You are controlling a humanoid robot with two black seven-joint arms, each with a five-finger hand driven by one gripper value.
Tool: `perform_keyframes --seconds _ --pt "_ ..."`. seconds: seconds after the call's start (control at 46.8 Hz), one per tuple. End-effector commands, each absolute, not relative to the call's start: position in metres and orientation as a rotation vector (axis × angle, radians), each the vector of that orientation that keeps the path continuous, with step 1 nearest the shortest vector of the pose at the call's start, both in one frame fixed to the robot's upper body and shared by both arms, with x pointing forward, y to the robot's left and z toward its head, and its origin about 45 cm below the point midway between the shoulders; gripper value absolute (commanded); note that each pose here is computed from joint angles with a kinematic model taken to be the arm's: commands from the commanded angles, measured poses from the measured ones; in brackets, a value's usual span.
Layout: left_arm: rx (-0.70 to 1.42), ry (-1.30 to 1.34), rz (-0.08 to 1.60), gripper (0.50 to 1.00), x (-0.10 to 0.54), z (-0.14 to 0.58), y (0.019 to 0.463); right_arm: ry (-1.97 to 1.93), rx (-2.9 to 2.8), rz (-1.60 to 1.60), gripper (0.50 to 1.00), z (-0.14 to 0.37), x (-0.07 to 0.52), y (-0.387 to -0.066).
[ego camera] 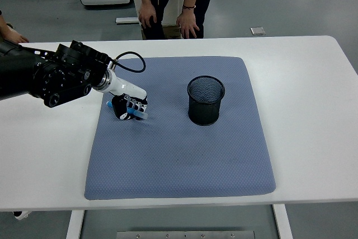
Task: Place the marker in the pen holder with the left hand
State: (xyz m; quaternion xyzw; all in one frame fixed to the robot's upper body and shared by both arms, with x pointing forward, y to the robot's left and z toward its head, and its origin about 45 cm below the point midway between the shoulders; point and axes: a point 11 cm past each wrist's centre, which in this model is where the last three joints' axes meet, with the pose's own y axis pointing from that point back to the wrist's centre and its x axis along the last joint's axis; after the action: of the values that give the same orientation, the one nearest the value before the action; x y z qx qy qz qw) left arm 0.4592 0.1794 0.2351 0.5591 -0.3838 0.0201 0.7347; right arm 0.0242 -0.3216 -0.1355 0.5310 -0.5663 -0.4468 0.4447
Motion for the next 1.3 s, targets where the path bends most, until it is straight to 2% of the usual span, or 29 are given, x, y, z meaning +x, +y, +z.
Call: perform_keyframes --seconds 0.0,0.085,0.235,0.47,0.684,0.812,1.047,1.197,1.282 --pt "1.230 -0.843 0.047 0.540 0.4595 0.2353 0.1806 -1.404 1.317 -1.106 1.000 -0.1354 0.0251 -0.3217" --pt "1.231 -0.845 0.046 0.540 0.4597 0.2360 0.1805 -1.404 1.316 -1.107 1.000 -0.1355 0.0242 -0.3217" --pt "1.229 -0.845 0.048 0.578 0.4599 0.2361 0.1804 -1.404 1.316 -1.107 1.000 -0.1355 0.0242 -0.3217" --pt "1.229 -0.845 0.048 0.587 0.4599 0.2361 0.1804 -1.404 1.316 -1.107 1.000 -0.1355 0.0242 -0.3217" --pt "1.229 -0.845 0.048 0.549 0.4599 0.2361 0.1804 -1.404 1.316 -1.107 1.000 -0.1355 0.0242 -0.3217" --pt "1.230 -0.846 0.047 0.508 0.4599 0.2361 0.1804 -1.404 1.316 -1.107 1.000 -0.1355 0.0242 -0.3217" --pt "1.231 -0.846 0.051 0.500 0.4606 0.2372 0.1812 -1.402 1.315 -1.108 1.000 -0.1355 0.0240 -0.3217" --pt "1.228 -0.846 0.049 0.578 0.4602 0.2364 0.1804 -1.404 1.316 -1.107 1.000 -0.1355 0.0242 -0.3217" --pt "1.228 -0.846 0.049 0.590 0.4602 0.2364 0.1804 -1.402 1.315 -1.108 1.000 -0.1355 0.0240 -0.3217"
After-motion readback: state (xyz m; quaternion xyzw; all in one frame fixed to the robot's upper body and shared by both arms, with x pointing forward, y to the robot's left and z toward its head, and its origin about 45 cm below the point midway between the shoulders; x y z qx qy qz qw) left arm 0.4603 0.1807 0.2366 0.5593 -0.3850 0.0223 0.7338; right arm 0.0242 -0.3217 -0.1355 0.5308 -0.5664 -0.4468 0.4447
